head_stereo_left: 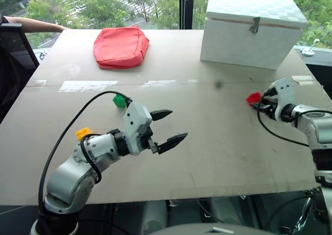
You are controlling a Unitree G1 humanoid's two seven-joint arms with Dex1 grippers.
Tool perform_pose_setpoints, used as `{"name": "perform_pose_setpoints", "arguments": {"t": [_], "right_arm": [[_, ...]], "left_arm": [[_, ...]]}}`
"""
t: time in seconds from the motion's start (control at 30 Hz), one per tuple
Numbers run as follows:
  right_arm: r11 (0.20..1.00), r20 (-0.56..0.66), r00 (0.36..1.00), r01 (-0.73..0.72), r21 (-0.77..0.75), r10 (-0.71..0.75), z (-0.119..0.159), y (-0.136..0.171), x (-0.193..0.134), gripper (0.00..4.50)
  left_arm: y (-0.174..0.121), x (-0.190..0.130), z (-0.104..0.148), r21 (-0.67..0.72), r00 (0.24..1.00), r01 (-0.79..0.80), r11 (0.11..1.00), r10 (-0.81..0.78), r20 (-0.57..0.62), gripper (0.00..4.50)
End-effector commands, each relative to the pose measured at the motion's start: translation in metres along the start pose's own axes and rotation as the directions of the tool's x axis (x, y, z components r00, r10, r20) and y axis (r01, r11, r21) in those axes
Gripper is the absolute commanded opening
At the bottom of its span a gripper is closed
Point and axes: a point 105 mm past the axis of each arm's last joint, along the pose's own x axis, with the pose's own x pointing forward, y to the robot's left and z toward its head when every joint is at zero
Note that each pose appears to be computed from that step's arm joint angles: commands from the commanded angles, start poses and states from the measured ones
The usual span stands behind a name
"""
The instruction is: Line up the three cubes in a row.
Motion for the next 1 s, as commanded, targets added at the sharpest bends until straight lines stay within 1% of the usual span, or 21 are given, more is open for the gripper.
{"name": "perform_pose_setpoints", "arguments": {"t": [0.03, 0.17, 0.27, 0.37, 0.47, 0.73, 0.87, 1.0], "right_arm": [[0.911, 0.027, 0.943, -0.312, -0.269, 0.331, 0.025, 0.043, -0.003, 1.21], [0.815, -0.107, 0.886, -0.458, -0.354, 0.451, 0.02, 0.054, 0.014, 1.21], [0.765, -0.203, 0.863, -0.504, -0.401, 0.462, 0.015, 0.053, 0.027, 1.21], [0.72, -0.242, 0.847, -0.531, -0.448, 0.474, 0.017, 0.053, 0.033, 1.21], [0.685, -0.259, 0.822, -0.567, -0.458, 0.507, 0.021, 0.057, 0.034, 1.21], [0.626, -0.286, 0.794, -0.602, -0.495, 0.537, 0.026, 0.066, 0.037, 1.21], [0.623, -0.288, 0.792, -0.604, -0.497, 0.538, 0.026, 0.067, 0.039, 1.21], [0.624, -0.297, 0.794, -0.603, -0.497, 0.531, 0.024, 0.064, 0.039, 1.21]], "left_arm": [[-0.008, -0.012, 0.007, 0.065, 1.0, 0.031, 0.997, -0.031, -0.001, 4.5], [-0.013, -0.02, 0.005, 0.03, 0.998, 0.051, 0.998, -0.051, -0.023, 4.5], [-0.015, -0.021, 0.006, 0.026, 0.998, 0.05, 0.998, -0.049, -0.028, 4.5], [-0.013, -0.024, 0.005, 0.036, 0.999, 0.026, 0.999, -0.024, -0.036, 4.5], [-0.013, -0.028, 0.004, 0.035, 0.999, 0.014, 0.999, -0.012, -0.04, 4.5], [-0.017, -0.042, 0.006, 0.035, 0.998, 0.039, 0.999, -0.037, -0.054, 4.5], [-0.018, -0.049, 0.001, 0.044, 0.994, 0.063, 0.997, -0.059, -0.094, 4.5], [-0.019, -0.051, 0.0, 0.04, 0.992, 0.074, 0.996, -0.069, -0.104, 4.5]]}}
